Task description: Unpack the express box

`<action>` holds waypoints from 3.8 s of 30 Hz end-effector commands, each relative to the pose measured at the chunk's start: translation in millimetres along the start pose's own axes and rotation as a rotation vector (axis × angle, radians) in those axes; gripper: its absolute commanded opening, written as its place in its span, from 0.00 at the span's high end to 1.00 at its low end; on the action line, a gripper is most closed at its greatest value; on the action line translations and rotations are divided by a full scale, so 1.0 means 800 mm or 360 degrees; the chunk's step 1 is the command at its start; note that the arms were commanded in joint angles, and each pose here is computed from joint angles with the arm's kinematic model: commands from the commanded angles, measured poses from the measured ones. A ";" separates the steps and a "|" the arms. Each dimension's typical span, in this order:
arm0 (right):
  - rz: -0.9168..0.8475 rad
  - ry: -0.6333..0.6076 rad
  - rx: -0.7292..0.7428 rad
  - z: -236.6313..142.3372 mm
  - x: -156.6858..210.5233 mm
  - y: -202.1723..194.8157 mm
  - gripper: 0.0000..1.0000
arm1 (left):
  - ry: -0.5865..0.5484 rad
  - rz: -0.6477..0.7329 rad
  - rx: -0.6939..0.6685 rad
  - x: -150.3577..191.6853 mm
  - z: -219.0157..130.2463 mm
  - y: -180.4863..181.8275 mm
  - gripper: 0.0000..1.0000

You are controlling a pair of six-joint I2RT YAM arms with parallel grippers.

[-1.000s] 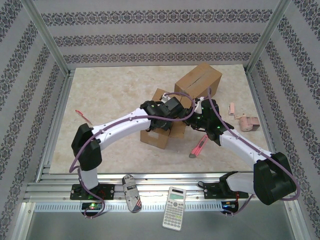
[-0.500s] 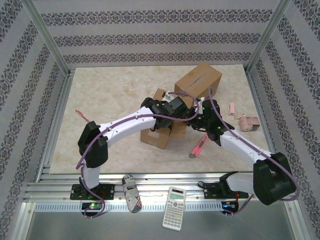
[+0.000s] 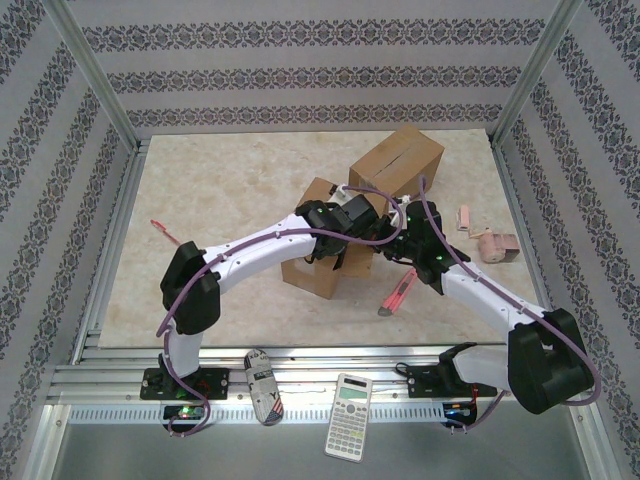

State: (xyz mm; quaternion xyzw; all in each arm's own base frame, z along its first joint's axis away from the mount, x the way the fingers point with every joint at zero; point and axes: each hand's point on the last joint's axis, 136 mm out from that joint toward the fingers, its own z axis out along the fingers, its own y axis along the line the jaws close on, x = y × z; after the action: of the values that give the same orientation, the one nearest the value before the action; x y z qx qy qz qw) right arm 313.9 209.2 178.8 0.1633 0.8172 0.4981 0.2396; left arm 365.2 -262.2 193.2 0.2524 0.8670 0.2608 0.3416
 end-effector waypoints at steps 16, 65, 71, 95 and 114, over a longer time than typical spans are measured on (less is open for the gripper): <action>0.0051 -0.0041 0.0177 -0.012 0.002 -0.044 1.00 | 0.0035 -0.0371 -0.0016 0.025 0.009 0.080 1.00; 0.0003 0.0093 0.0177 0.033 -0.020 -0.004 0.66 | -0.0081 -0.0777 0.0774 0.003 -0.035 0.070 0.45; -0.0011 0.0115 0.0159 0.029 -0.016 0.001 0.95 | -0.0335 -0.0453 0.0861 -0.074 -0.097 0.084 0.06; -0.0136 0.0216 0.0109 -0.023 -0.024 0.019 1.00 | -0.0316 0.0642 0.0742 -0.071 -0.056 -0.056 0.45; -0.0141 0.0230 0.0101 -0.022 -0.021 0.017 1.00 | -0.0458 0.0795 0.0183 -0.088 -0.002 -0.032 0.28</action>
State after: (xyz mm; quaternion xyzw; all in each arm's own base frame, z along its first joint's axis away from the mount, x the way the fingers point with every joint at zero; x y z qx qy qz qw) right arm 316.6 187.7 182.8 0.1273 0.8683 0.4455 0.1769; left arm 392.5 -329.6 192.9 0.5136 0.7594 0.2085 0.3405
